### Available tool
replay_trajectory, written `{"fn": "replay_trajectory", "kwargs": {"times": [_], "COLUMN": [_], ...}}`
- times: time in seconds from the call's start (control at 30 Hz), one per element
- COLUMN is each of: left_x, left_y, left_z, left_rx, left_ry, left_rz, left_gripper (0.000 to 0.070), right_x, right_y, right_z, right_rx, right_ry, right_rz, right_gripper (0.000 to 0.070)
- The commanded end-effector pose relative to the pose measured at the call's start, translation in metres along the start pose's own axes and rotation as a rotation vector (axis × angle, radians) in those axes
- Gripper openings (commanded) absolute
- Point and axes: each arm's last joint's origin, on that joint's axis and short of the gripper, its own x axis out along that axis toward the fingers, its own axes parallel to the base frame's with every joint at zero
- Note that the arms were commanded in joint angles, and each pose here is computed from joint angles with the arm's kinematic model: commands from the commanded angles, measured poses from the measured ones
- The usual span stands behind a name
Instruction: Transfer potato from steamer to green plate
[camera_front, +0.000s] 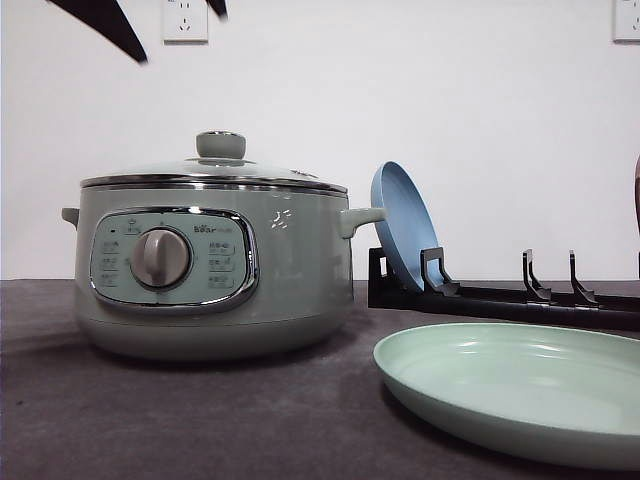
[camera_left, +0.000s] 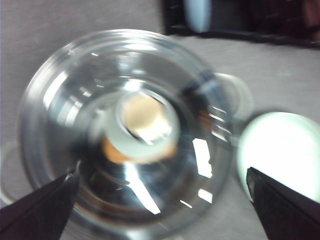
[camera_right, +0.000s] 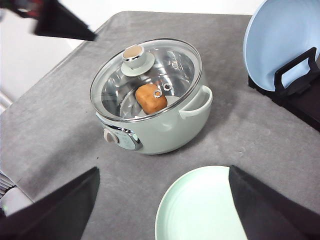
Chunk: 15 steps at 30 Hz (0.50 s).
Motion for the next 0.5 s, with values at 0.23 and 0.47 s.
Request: {"fn": "replay_trajectory", "kwargs": {"times": [0.23, 0.47], "left_x": [0.044, 0.063], "left_y": [-0.004, -0.005], "left_z": [0.025, 0.026], "left_rx": [0.061, 0.071], "left_ry": [0.033, 0.070], "left_rz": [0.021, 0.037], "left_gripper": [0.0671, 0.0671], "right_x": [0.000, 0.000], "right_y": [0.001, 0.001], "right_z": [0.004, 0.004], "right_rx": [0.001, 0.001], "right_ry": [-0.012, -0.012], "right_rz": [0.008, 0.008], "right_gripper": [0.0521, 0.0521]}}
